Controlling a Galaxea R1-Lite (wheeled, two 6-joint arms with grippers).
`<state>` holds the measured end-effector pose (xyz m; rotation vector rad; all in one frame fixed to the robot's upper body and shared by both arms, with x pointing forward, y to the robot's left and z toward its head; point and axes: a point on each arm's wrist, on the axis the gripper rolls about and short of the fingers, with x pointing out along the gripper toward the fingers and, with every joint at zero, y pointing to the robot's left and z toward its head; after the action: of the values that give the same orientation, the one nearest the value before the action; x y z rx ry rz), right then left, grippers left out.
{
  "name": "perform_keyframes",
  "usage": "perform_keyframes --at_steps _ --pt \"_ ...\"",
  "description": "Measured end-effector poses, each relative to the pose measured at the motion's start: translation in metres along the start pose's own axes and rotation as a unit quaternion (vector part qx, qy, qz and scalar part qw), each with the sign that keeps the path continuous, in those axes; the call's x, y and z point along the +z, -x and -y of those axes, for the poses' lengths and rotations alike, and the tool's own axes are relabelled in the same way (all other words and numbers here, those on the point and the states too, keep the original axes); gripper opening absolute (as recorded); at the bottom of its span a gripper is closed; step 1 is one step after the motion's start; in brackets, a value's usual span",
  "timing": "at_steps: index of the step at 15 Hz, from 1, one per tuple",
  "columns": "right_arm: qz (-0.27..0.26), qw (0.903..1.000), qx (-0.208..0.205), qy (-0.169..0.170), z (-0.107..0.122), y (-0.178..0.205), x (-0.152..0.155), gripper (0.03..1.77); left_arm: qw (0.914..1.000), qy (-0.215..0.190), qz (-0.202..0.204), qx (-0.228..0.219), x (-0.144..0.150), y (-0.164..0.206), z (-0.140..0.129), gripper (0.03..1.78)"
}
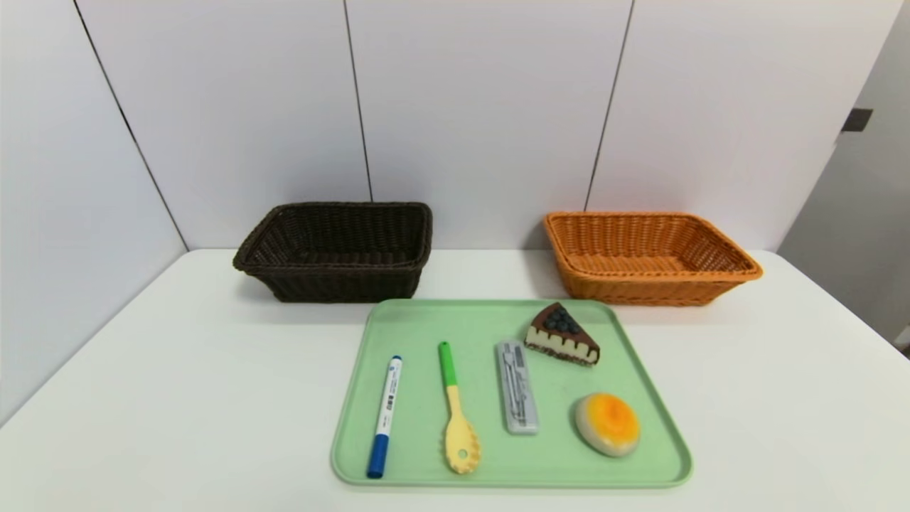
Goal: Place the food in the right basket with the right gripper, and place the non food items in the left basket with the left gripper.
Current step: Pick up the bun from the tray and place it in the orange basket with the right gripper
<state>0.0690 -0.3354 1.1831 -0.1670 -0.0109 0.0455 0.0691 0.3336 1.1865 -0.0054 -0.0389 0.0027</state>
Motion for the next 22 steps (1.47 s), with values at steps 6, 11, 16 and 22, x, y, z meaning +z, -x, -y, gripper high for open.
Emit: perform_keyframes --at_steps 6,11,16,22 --pt "0.000 1.0000 0.000 0.000 0.000 0.000 0.000 1.71 1.0000 -0.002 0.000 0.000 0.000 0.000 0.000 1.69" --pt "0.014 0.9999 0.001 0.002 0.001 0.001 0.005 1.71 0.9998 -0.008 0.015 -0.014 0.015 0.005 0.001 1.69" --pt "0.060 0.9975 0.037 0.005 0.007 0.016 0.057 1.71 0.9983 -0.009 0.036 -0.045 0.059 0.018 0.002 1.69" --pt "0.084 0.9922 0.093 0.003 0.026 -0.015 0.177 1.71 0.9960 -0.010 0.062 -0.064 0.157 -0.036 0.004 1.69"
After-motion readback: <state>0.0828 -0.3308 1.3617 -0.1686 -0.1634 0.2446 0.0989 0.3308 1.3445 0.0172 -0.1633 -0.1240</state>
